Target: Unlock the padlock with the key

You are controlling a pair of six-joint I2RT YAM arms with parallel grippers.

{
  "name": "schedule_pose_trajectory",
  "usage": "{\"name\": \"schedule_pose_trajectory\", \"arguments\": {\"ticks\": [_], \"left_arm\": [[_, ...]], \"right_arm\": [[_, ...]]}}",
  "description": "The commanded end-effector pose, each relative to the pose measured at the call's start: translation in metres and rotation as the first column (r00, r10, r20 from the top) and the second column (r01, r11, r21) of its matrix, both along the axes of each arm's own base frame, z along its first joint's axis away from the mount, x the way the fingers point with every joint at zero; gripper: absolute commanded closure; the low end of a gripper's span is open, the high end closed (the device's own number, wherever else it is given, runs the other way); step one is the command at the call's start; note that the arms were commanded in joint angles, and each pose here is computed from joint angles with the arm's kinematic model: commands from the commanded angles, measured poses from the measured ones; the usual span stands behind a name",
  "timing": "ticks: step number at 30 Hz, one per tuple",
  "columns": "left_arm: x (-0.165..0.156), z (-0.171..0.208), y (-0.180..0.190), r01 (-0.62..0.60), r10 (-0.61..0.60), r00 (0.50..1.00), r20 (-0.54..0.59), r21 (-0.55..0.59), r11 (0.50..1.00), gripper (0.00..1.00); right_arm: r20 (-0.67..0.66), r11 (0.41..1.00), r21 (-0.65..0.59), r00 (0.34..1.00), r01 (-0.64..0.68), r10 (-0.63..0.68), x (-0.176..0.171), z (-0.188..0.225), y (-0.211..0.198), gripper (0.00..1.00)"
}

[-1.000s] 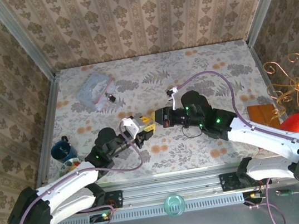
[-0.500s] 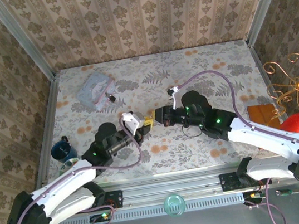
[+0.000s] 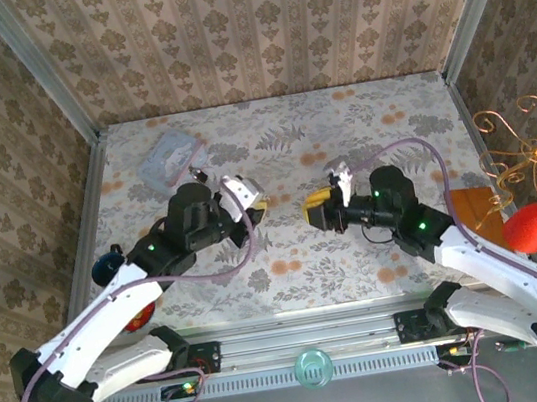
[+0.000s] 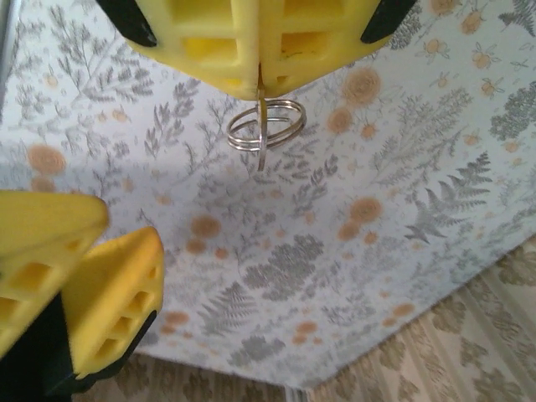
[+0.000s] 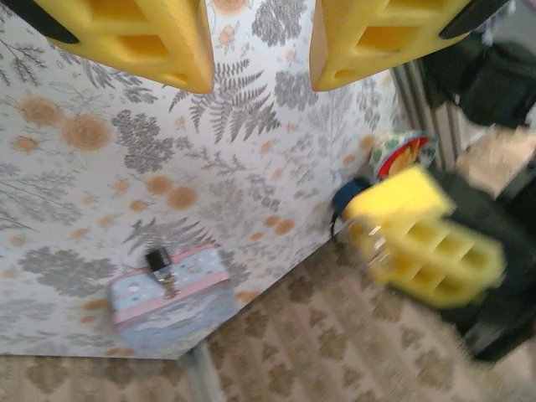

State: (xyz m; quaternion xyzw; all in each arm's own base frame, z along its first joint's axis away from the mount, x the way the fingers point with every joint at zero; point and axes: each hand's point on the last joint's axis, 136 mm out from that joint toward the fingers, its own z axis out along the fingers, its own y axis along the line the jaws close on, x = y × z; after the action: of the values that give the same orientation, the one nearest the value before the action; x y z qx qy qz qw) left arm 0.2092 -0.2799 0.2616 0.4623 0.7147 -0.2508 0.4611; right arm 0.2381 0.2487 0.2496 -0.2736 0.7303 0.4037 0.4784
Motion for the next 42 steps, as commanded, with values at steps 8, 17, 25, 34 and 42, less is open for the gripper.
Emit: {"name": "schedule_pose_trajectory", "arguments": {"ticks": [8,17,25,34,42], "left_arm": [[-0.044,-0.046,-0.017,0.237,-0.218,0.971,-0.098,0.285,0.929,1.0],[-0.049,-0.051,-0.029,0.286,-0.265,0.958,-0.11,0.283,0.916,1.0],[-0.051,-0.049,-0.029,0.297,-0.277,0.955,-0.11,0.276,0.914,1.0],[-0.061,-0.047,-0.021,0.307,-0.285,0.951,-0.119,0.273,0.912,1.0],[-0.065,-0.052,-0.015,0.302,-0.275,0.952,-0.133,0.282,0.91,1.0]], "right_arm": [[0.274,0.959,-0.031,0.921,-0.28,0.278,-0.037,0.011,0.029,0.6],[0.228,0.932,-0.101,0.904,-0.348,0.362,-0.045,-0.014,0.042,0.65],[0.183,0.932,-0.139,0.916,-0.336,0.357,-0.038,-0.03,0.044,0.71],[0.175,0.939,-0.139,0.925,-0.316,0.337,-0.03,-0.032,0.043,0.7],[0.126,0.93,-0.125,0.924,-0.347,0.362,-0.031,-0.037,0.046,0.69]]}}
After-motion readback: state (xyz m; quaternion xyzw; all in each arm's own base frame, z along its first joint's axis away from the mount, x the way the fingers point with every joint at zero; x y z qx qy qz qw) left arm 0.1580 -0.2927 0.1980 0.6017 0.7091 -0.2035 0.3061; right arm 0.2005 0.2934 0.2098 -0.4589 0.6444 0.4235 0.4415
